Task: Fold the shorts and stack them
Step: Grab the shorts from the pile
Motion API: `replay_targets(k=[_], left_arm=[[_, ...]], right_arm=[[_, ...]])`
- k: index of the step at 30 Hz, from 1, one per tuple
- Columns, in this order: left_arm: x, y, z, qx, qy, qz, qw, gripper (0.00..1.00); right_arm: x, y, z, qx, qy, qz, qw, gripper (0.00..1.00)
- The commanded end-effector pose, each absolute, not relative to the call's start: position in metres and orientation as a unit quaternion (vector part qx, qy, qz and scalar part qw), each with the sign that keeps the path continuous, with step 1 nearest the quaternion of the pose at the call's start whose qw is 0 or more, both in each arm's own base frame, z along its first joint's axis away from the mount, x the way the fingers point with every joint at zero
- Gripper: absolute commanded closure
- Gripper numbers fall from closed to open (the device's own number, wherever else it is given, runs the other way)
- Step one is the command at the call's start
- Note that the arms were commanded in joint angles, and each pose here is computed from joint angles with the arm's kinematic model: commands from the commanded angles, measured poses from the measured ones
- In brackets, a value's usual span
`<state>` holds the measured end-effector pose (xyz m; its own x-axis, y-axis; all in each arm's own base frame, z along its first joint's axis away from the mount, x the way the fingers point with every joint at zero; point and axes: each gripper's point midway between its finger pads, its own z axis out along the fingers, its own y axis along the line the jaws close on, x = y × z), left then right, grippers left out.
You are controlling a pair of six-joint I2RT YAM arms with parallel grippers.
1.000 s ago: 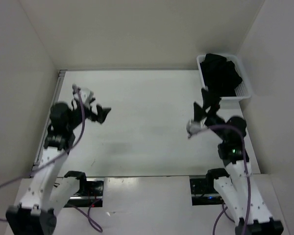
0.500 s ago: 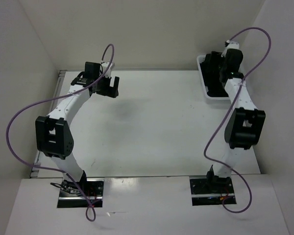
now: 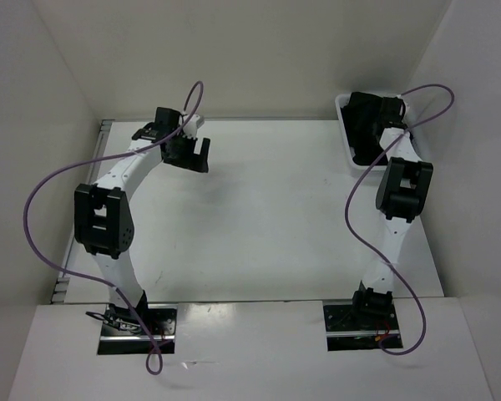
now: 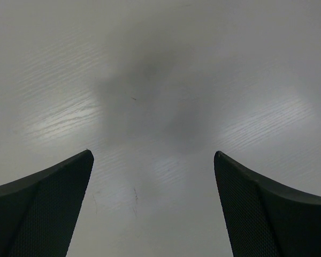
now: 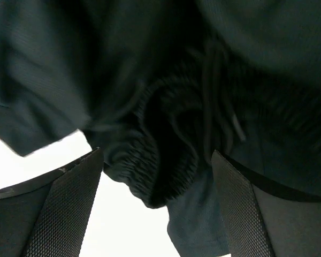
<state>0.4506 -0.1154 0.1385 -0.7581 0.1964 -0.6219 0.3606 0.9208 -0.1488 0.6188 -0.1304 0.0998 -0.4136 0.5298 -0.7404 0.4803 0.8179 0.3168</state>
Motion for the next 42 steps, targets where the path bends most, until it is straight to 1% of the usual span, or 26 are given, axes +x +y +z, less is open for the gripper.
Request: replay_targets(k=[1, 5, 6, 10, 13, 16, 17, 18, 20, 21, 22, 23, 25, 27, 29, 30, 32, 33, 34, 35, 39, 41, 42], left_arm=[[0.461, -0.132, 0.151, 0.167, 0.918, -0.153, 0.326, 0.00], [0.467, -0.132, 0.145, 0.165, 0.920, -0.149, 0.323, 0.00], [0.469, -0.132, 0.148, 0.166, 0.918, -0.149, 0.327, 0.00], [0.474, -0.133, 0.147, 0.166, 0.918, -0.149, 0.327, 0.00], [0.474, -0.133, 0.150, 0.166, 0.918, -0.149, 0.328, 0.00], [0.476, -0.133, 0.153, 0.166, 0.916, -0.149, 0.332, 0.00], [0.476, -0.133, 0.153, 0.166, 0.916, -0.149, 0.332, 0.00], [0.475, -0.135, 0.153, 0.168, 0.915, -0.154, 0.332, 0.00], [0.476, -0.137, 0.157, 0.170, 0.913, -0.158, 0.336, 0.00], [0.476, -0.137, 0.157, 0.170, 0.913, -0.158, 0.336, 0.00], [0.476, -0.139, 0.158, 0.172, 0.912, -0.163, 0.335, 0.00], [0.476, -0.139, 0.158, 0.172, 0.912, -0.163, 0.335, 0.00], [0.475, -0.138, 0.166, 0.172, 0.909, -0.163, 0.344, 0.00], [0.474, -0.140, 0.172, 0.175, 0.906, -0.167, 0.348, 0.00], [0.475, -0.140, 0.181, 0.176, 0.902, -0.167, 0.358, 0.00], [0.474, -0.140, 0.188, 0.176, 0.899, -0.167, 0.365, 0.00], [0.477, -0.138, 0.211, 0.176, 0.889, -0.160, 0.391, 0.00], [0.479, -0.136, 0.223, 0.175, 0.884, -0.155, 0.404, 0.00], [0.482, -0.135, 0.228, 0.173, 0.883, -0.149, 0.411, 0.00], [0.483, -0.131, 0.249, 0.170, 0.874, -0.139, 0.434, 0.00], [0.482, -0.122, 0.289, 0.161, 0.855, -0.116, 0.480, 0.00], [0.477, -0.117, 0.312, 0.156, 0.842, -0.107, 0.505, 0.00], [0.476, -0.114, 0.316, 0.152, 0.840, -0.098, 0.512, 0.00]], right_arm=[[0.617, -0.124, 0.097, 0.329, 0.836, 0.041, 0.437, 0.13], [0.606, -0.118, 0.065, 0.335, 0.851, 0.046, 0.402, 0.13], [0.606, -0.118, 0.059, 0.336, 0.853, 0.045, 0.398, 0.12], [0.617, -0.118, 0.050, 0.328, 0.853, 0.050, 0.404, 0.12], [0.617, -0.109, 0.039, 0.322, 0.859, 0.059, 0.394, 0.17], [0.617, -0.109, 0.037, 0.327, 0.857, 0.061, 0.393, 0.32], [0.616, -0.109, 0.031, 0.327, 0.859, 0.061, 0.389, 0.47], [0.619, -0.110, 0.036, 0.318, 0.860, 0.058, 0.395, 0.58], [0.625, -0.114, 0.045, 0.300, 0.860, 0.047, 0.411, 0.74], [0.631, -0.118, 0.062, 0.294, 0.853, 0.043, 0.428, 0.90], [0.634, -0.119, 0.074, 0.289, 0.850, 0.042, 0.439, 0.96], [0.637, -0.122, 0.093, 0.284, 0.843, 0.035, 0.455, 1.00], [0.644, -0.126, 0.130, 0.277, 0.828, 0.032, 0.487, 1.00], [0.645, -0.126, 0.184, 0.268, 0.809, 0.034, 0.523, 1.00], [0.642, -0.120, 0.224, 0.261, 0.792, 0.036, 0.551, 1.00], [0.636, -0.116, 0.265, 0.256, 0.773, 0.037, 0.579, 1.00], [0.628, -0.111, 0.308, 0.241, 0.755, 0.028, 0.609, 1.00], [0.617, -0.105, 0.350, 0.223, 0.737, 0.026, 0.637, 1.00], [0.610, -0.104, 0.370, 0.216, 0.727, 0.023, 0.652, 1.00], [0.595, -0.091, 0.413, 0.189, 0.707, 0.020, 0.681, 1.00], [0.557, -0.051, 0.510, 0.121, 0.649, 0.016, 0.751, 1.00], [0.520, -0.028, 0.577, 0.075, 0.599, 0.025, 0.797, 1.00], [0.509, -0.012, 0.593, 0.056, 0.589, 0.043, 0.805, 1.00]])
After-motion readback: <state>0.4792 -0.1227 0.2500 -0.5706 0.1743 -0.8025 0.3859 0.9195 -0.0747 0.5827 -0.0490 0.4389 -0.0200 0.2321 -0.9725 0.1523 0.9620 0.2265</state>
